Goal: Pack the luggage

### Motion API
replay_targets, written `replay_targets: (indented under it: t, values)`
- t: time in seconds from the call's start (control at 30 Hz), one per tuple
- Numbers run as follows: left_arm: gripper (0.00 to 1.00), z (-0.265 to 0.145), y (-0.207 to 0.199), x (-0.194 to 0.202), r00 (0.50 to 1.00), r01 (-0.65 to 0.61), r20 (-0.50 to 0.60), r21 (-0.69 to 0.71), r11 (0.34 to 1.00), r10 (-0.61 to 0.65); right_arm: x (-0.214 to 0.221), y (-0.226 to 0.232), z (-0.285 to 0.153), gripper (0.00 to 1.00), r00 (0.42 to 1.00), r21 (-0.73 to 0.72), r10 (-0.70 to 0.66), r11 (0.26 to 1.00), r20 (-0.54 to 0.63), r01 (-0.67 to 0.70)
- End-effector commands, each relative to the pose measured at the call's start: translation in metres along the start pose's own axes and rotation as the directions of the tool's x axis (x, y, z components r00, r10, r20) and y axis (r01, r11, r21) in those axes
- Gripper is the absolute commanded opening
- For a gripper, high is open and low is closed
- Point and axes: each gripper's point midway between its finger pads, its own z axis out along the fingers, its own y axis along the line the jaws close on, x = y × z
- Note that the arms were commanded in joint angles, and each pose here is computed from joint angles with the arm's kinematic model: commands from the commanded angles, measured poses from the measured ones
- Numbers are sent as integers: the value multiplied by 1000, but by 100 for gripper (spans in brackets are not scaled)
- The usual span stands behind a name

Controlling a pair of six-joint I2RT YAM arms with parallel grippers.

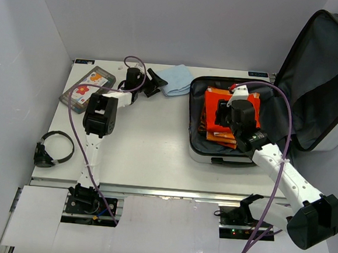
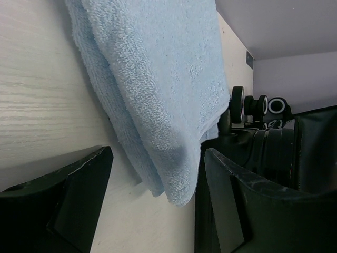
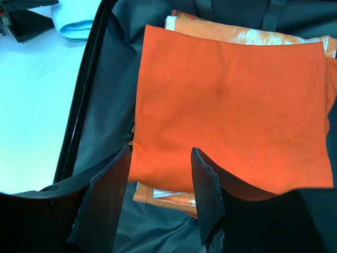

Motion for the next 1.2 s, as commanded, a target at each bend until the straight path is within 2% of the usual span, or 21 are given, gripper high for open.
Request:
replay_targets:
  t: [0.0,0.3,0.6,0.77,0.97,1.1,1.17]
  values:
    - [81,5,-4,5,1000,1,-17,-14,1000,-1,-23,0,-3,57,999,11,1,1000,54,-2]
    - [80,4,1,0,1000,-20,8,-53,998,21,-28,9,-8,57,998,-31,6,1000,70,-4]
    - [78,10,14,-1,998,-52,22,-79,996,54,-24,4,1,57,999,32,-8,999,33,7]
    - [74,11,12,0,997,-69,22,-57,996,71,-21,-8,3,57,1000,133,-23,991,5,22]
    - [54,8,19,14,999,-34,1,-33,999,35,-16,-1,10,58,1000,107,-31,994,3,30]
    - [26,0,20,26,1000,-22,-10,-20,1000,22,-13,3,15,58,999,100,-36,994,-11,37]
    - [11,-11,32,37,1000,-10,-18,-59,998,9,-11,2,16,59,999,113,-28,993,-21,30]
